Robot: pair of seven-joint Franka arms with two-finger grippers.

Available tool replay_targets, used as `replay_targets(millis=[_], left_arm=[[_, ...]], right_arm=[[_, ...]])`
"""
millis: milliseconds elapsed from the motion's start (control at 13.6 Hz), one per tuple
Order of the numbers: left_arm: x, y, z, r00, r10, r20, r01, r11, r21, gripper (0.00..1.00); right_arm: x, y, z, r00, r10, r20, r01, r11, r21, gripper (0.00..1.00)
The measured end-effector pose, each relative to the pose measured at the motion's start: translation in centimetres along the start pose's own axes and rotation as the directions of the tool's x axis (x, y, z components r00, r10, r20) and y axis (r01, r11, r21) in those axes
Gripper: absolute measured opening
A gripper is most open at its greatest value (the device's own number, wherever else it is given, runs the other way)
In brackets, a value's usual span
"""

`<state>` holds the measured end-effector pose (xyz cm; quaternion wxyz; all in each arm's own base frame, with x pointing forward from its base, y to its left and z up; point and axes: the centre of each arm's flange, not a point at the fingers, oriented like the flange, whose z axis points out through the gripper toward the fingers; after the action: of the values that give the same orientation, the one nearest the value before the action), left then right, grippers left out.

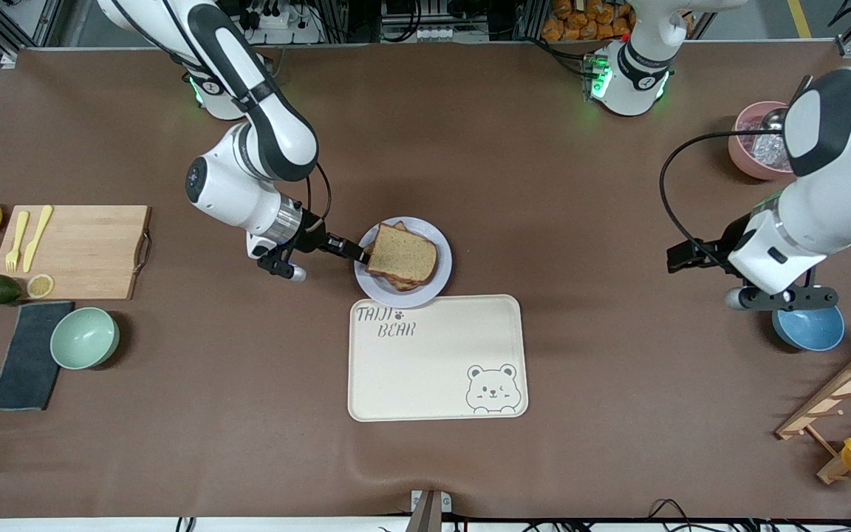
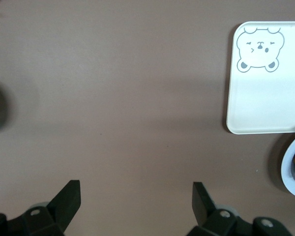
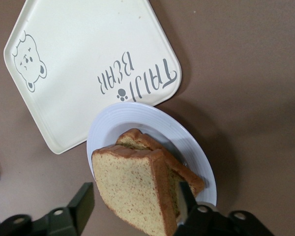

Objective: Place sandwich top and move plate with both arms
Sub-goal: 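Withdraw the right gripper while the left gripper reaches toward the plate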

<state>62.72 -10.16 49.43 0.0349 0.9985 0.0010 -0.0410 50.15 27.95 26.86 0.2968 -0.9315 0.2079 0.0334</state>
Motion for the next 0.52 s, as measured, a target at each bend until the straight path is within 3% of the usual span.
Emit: replay_targets(millis=[147,295,515], left_arm=[[0.7,0.2,1.6,1.000,-0.012,0.011,0.012,0.999,-0.042,1.00],[1.2,0.3,3.2,0.999,-0.040,0.009,0.041,0.993,-0.113,1.00],[1.2,0.5,5.6,0.996,-0.088,0.032,0.093,0.969,-0.229,1.00]], right_arm=[[0.7,-0.1,-0.6,0.999,-0.040,-0.017,0.039,0.999,-0.019,1.00],[2.3,0.1,-1.8,0.997,-0.070,-0.025,0.069,0.997,-0.037,1.00],[6.1,0.6,-5.2,0.996,-0.081,0.028,0.083,0.996,-0.046,1.00]])
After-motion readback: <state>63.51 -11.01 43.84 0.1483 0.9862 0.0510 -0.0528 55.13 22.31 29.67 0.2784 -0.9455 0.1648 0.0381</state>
